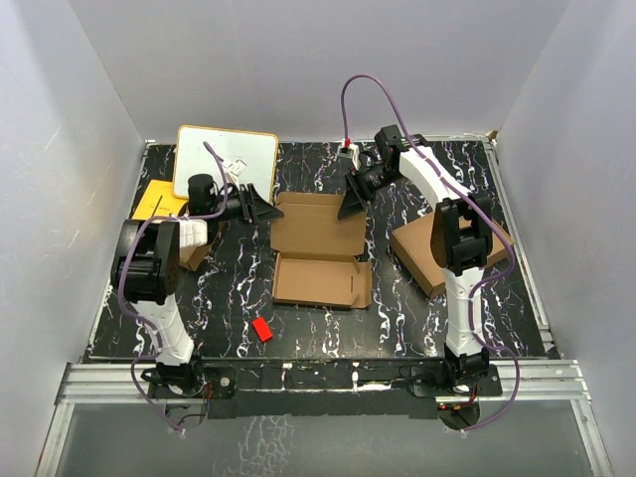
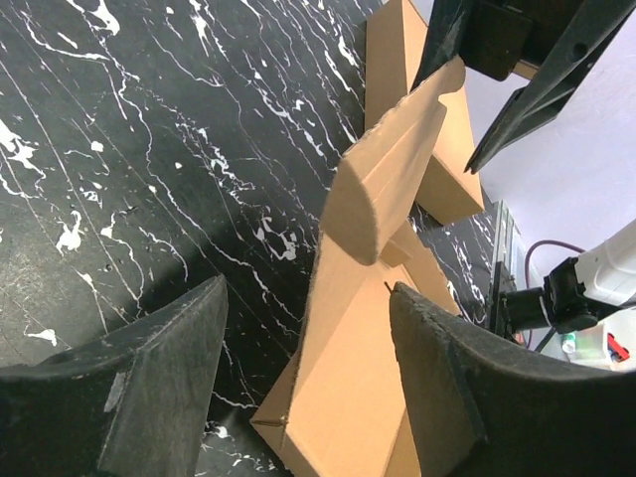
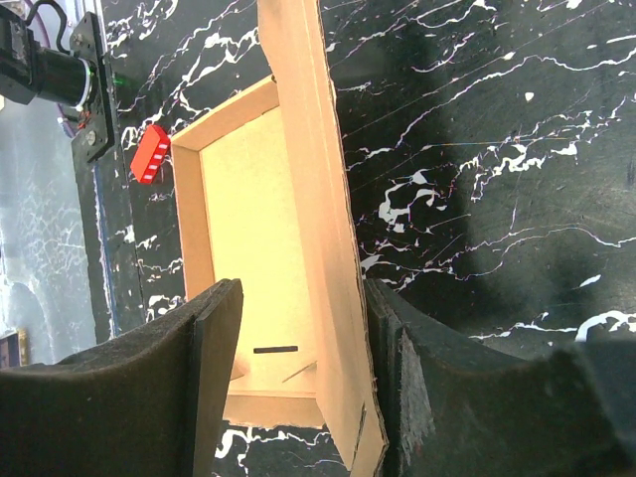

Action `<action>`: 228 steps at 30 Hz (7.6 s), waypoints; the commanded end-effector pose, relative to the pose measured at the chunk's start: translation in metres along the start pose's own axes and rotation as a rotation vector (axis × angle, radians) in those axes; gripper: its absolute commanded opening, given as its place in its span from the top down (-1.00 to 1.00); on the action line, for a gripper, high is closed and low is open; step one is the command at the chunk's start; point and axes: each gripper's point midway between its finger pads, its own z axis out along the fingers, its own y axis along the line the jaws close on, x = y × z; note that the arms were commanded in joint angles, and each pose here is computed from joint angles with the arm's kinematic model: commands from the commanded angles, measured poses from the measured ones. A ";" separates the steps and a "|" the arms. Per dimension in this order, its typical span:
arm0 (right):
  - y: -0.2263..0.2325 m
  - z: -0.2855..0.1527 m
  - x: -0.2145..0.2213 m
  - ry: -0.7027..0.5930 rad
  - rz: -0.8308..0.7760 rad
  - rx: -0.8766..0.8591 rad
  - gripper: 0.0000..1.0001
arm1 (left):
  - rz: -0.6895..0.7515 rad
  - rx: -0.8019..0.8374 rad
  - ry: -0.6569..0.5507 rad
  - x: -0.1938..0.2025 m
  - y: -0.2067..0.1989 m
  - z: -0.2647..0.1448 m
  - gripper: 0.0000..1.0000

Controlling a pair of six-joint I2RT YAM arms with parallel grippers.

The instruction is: Fold the paper box

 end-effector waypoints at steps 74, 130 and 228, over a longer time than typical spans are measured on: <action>0.003 -0.048 0.030 -0.287 -0.085 0.299 -0.18 | 0.318 -0.135 -0.610 -0.013 -0.108 -0.095 1.00; 0.040 -0.038 0.024 -0.346 -0.313 0.217 0.78 | 0.048 -0.135 -0.544 -0.019 -0.125 -0.090 1.00; 0.069 -0.010 0.045 -0.267 -0.372 0.015 0.33 | 0.018 -0.215 -0.359 0.038 -0.075 -0.066 1.00</action>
